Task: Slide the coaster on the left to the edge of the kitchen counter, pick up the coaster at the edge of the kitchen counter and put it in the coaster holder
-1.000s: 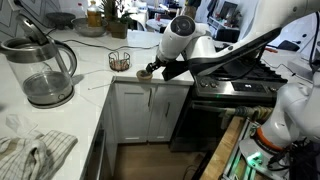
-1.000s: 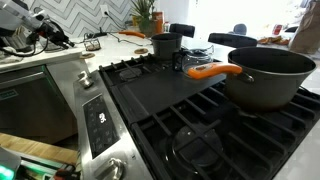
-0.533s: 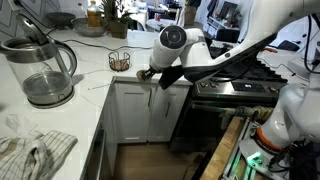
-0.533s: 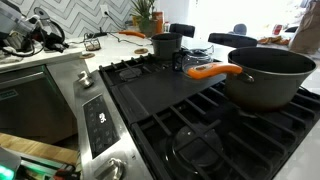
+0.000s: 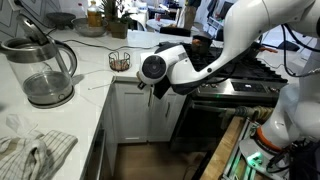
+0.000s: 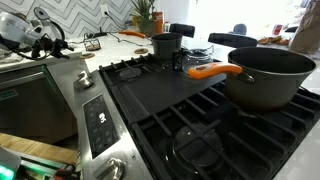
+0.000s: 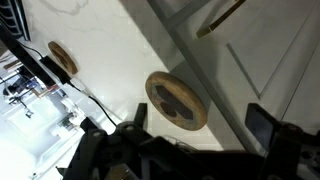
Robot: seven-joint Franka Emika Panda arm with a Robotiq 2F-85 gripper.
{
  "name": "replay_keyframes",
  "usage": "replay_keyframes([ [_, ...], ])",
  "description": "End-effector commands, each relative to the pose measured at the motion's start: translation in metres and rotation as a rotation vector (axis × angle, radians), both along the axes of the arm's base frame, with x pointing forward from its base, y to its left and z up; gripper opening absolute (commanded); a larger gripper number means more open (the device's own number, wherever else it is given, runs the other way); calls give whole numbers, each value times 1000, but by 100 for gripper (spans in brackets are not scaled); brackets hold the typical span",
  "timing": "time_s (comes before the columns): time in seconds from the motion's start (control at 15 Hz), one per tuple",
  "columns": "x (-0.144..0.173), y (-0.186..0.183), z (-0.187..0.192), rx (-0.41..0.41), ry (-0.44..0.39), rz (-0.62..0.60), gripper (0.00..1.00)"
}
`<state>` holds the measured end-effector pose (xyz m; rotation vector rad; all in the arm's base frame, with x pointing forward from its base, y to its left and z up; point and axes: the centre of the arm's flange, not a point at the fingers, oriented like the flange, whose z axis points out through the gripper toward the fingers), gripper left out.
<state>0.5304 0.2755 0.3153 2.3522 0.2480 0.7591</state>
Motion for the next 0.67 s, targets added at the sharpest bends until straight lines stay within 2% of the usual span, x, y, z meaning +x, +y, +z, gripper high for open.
replay_keyframes([
  [0.0, 22, 9, -30, -76, -7, 44, 100],
  [0.53, 45, 9, -56, -206, -51, 93, 100],
  [0.6, 47, 9, -57, -214, -55, 94, 92],
])
